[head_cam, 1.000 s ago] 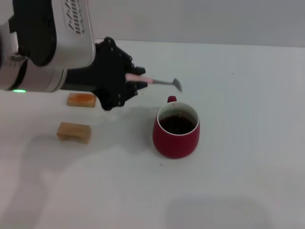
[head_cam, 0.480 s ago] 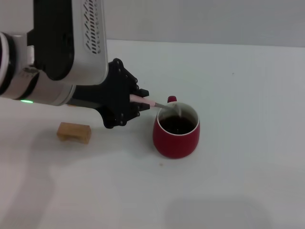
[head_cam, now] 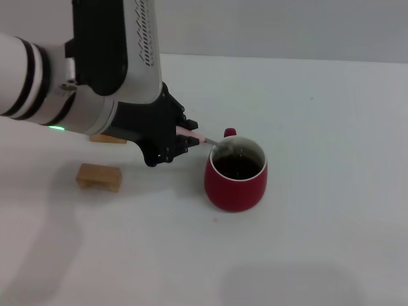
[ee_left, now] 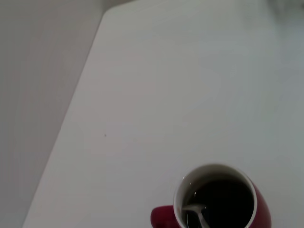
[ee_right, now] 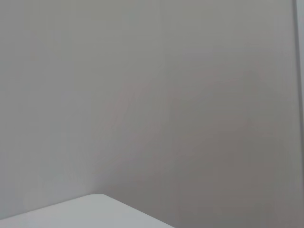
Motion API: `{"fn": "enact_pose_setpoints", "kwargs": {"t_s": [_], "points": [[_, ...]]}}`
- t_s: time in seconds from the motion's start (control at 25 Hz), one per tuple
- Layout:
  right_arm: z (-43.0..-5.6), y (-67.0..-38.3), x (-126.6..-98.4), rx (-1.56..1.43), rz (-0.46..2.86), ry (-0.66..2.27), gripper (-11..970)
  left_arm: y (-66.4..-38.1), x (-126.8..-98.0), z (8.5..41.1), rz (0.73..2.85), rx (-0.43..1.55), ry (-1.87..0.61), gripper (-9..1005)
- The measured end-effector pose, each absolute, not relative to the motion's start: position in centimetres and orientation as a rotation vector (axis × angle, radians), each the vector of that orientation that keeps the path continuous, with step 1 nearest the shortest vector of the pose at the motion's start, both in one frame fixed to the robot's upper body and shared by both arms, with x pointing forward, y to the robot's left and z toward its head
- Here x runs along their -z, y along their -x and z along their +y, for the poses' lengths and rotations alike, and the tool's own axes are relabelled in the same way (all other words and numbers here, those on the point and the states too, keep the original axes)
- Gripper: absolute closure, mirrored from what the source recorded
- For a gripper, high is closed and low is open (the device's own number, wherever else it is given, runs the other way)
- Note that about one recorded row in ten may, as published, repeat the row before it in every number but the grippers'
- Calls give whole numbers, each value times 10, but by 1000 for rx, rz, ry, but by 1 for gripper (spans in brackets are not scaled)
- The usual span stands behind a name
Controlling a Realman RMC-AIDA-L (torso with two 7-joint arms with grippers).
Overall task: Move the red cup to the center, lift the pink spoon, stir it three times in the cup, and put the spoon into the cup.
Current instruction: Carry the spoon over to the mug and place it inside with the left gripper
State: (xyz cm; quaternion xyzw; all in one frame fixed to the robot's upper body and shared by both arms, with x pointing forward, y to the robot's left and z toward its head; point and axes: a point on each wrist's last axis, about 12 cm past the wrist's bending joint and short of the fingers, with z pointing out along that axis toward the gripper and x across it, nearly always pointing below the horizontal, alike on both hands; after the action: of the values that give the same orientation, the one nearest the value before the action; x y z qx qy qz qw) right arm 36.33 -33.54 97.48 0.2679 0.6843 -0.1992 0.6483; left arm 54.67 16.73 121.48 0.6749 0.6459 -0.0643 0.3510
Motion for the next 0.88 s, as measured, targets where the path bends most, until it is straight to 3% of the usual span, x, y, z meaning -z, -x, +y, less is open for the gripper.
{"fn": "enact_pose_setpoints", "kwargs": {"t_s": [0.88], "points": [[-334, -361, -980, 458, 1512, -592, 959, -560, -1197, 148, 1691, 188, -1809, 826]]}}
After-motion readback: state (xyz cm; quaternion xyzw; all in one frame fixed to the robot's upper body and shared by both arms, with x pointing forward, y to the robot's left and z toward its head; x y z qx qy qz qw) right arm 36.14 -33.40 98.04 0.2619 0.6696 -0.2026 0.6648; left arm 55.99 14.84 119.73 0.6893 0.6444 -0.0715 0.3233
